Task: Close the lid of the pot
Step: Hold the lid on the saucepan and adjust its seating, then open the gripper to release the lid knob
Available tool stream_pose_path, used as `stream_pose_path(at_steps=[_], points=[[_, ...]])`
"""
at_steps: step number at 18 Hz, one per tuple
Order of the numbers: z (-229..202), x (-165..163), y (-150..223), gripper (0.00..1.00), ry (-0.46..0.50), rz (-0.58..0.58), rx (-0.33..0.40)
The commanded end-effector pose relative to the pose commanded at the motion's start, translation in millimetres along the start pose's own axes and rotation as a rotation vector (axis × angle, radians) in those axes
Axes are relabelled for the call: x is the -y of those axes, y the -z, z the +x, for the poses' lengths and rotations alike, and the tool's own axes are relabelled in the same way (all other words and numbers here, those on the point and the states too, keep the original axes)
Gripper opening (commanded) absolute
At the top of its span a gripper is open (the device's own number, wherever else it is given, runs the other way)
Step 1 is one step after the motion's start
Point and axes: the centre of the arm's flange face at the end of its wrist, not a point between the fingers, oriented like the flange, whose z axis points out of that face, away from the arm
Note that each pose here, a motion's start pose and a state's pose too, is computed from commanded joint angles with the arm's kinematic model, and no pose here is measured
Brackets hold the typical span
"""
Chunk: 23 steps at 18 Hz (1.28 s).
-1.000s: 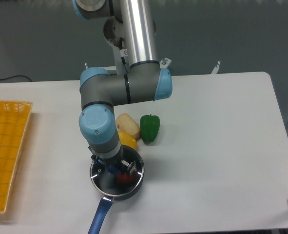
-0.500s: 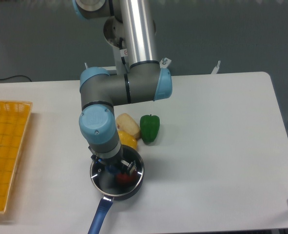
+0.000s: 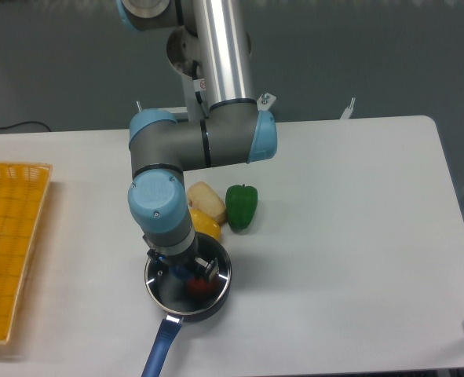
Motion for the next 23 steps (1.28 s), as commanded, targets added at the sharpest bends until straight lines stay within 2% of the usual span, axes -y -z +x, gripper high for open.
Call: stream_pose_path(at_steps=[1,3,5,7,9,12,23], points=[[0,0,0,0.64,0.000,-0.001,-0.001],[0,0,-1,0.78,-0.005,-0.001,-0.001],[0,0,-1,0.80,-0.006,-0.001,-0.001],[0,0,-1,0.91,-0.011,0.000,0.000],[0,0,-1,0.94,-0.011,-0.001,0.001],[0,0,1,0.99,-0.011,0.001,0.003],[6,-11,35,1.00,-0.009,0.043,0.040]])
